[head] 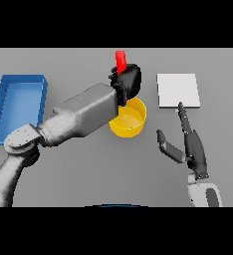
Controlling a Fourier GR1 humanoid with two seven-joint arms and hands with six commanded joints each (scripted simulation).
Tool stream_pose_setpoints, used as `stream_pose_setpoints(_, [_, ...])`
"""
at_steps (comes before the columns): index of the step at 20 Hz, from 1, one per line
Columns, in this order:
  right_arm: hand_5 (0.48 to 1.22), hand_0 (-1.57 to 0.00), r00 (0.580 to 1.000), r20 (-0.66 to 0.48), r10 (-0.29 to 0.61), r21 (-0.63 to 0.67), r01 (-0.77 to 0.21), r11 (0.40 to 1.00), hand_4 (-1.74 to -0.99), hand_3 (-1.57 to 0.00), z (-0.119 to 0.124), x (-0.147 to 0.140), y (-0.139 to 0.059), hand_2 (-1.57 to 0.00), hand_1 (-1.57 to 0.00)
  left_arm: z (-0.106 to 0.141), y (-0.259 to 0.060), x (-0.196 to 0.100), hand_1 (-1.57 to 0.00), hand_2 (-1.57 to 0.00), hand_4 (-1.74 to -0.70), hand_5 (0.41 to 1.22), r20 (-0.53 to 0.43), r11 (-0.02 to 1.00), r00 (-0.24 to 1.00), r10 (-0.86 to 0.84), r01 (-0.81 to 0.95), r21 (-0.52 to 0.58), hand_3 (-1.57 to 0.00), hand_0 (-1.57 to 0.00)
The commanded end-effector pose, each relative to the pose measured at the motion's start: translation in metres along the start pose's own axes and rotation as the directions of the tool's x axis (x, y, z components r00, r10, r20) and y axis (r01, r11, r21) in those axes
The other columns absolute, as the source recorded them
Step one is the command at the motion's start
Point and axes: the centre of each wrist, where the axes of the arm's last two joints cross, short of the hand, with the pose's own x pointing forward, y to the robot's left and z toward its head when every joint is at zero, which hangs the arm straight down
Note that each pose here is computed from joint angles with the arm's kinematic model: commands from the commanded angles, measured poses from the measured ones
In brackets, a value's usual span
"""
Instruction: Pick up the red beaker and tilt it to pour out 1 green nut into yellow bowl. Pick up the yellow bowl and place it on the metallic measuring scale.
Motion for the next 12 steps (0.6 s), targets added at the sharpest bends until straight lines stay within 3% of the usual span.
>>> stream_pose_setpoints(1, [0.683, 0.0, 1.0, -0.001, 0.005, -0.003, -0.005, 1.0, -1.041, 0.0, 0.001, 0.001, 0.0, 0.0, 0.0, 0.001, 0.001, -0.003, -1.57, -1.57, -1.73, 1.221, 0.0, 1.0, 1.0, -0.019, 0.019, 0.001, -1.57, -1.57])
stream_pose_setpoints(3, [0.686, 0.0, 1.0, -0.002, 0.016, 0.001, -0.016, 1.0, -1.027, 0.0, -0.001, 0.002, -0.001, 0.0, 0.0, 0.004, 0.004, -0.022, -1.57, -1.57, -1.73, 1.221, 0.002, 1.0, 1.0, -0.02, 0.02, 0.017, -1.57, -1.57])
stream_pose_setpoints(8, [0.682, 0.0, 0.999, 0.001, 0.034, -0.007, -0.034, 0.999, -1.023, 0.0, -0.002, 0.001, 0.001, 0.0, 0.0, 0.019, 0.004, -0.088, -1.57, -1.57, -1.73, 1.221, -0.107, 0.995, 0.99, 0.094, -0.091, 0.035, -1.57, -1.57])
stream_pose_setpoints(10, [0.68, 0.0, 1.0, -0.009, 0.029, -0.004, -0.029, 1.0, -1.028, 0.0, 0.0, -0.002, 0.002, 0.0, 0.0, 0.028, -0.002, -0.117, -1.57, -1.57, -1.73, 1.221, -0.183, 0.984, 0.967, 0.178, -0.174, 0.042, -1.02, -1.57])
stream_pose_setpoints(12, [0.676, 0.0, 1.0, -0.008, 0.01, -0.005, -0.01, 1.0, -1.009, 0.0, 0.001, 0.001, 0.0, 0.0, 0.0, 0.039, -0.018, -0.144, -1.57, -1.57, -1.73, 1.221, -0.205, 0.949, 0.927, 0.313, -0.302, 0.087, -1.22, -1.57])
